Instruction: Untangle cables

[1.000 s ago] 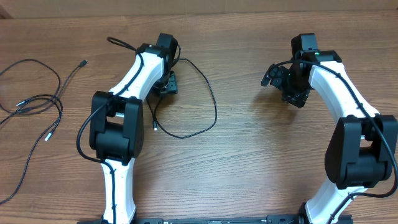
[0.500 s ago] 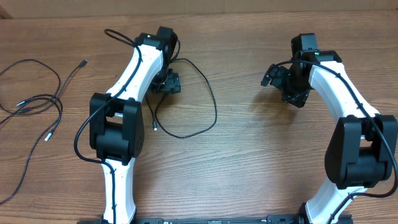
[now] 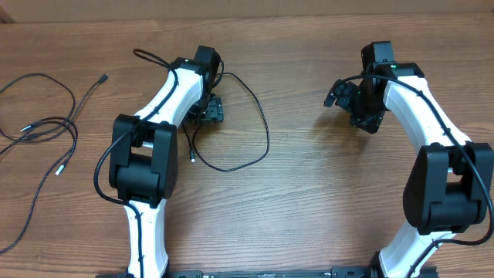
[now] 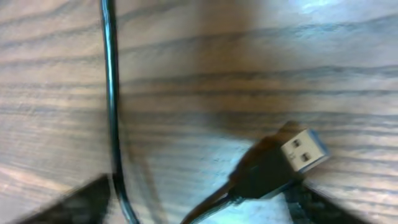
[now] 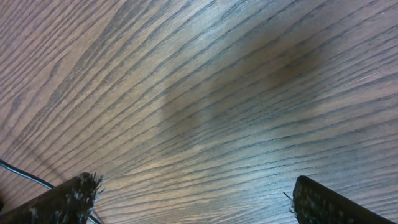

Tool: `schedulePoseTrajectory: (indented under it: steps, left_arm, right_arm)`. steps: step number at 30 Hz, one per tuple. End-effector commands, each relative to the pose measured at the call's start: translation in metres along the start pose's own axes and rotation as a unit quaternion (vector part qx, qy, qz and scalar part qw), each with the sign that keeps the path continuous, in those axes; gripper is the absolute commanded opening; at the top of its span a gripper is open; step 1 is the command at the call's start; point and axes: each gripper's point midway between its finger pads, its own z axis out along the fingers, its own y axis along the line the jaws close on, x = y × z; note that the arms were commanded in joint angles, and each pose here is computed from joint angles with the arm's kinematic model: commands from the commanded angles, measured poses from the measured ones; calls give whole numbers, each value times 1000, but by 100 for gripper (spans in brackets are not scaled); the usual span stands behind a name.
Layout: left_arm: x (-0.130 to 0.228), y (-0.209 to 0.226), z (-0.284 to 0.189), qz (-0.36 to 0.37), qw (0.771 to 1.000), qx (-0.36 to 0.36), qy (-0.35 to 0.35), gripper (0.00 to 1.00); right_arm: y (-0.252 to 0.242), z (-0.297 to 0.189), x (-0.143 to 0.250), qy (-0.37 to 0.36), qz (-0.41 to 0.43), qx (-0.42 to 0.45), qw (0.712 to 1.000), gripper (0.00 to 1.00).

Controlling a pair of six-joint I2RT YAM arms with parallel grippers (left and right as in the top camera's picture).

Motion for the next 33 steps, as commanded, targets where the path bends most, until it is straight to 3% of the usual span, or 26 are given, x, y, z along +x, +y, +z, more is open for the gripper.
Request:
schedulePoseTrajectory:
  steps: [1,6,12,21,23,25,26,33]
  left_arm:
    - [20,-11,24,59,997,19,36,56]
    - [21,-19,23,71,996,43,39,49]
    - [22,-22,23,80,995,50,40,21]
    - [8,-32,23,126,989,71,7,17]
    - [5,-33,23,130,989,72,1,20]
    - [4,-34,23,129,989,73,-2,52]
    - [3,-34,23,129,989,72,-3,61]
    - [-7,-37,23,126,989,76,-24,61]
  right_arm:
    - [1,-2,-3,-6,-2,0,1000,100]
    - [1,-2,-3,-6,-2,0,1000,100]
    - [1,-2,-3,-6,-2,0,1000,100]
    - [1,-2,-3,-6,-2,0,1000,100]
    - [1,-2,-3,-6,-2,0,1000,100]
    - [1,-2,-3,-6,-2,0,1000,100]
    - [1,-2,-3,-6,-2,0,1000,100]
    - [1,-2,-3,-6,-2,0,1000,100]
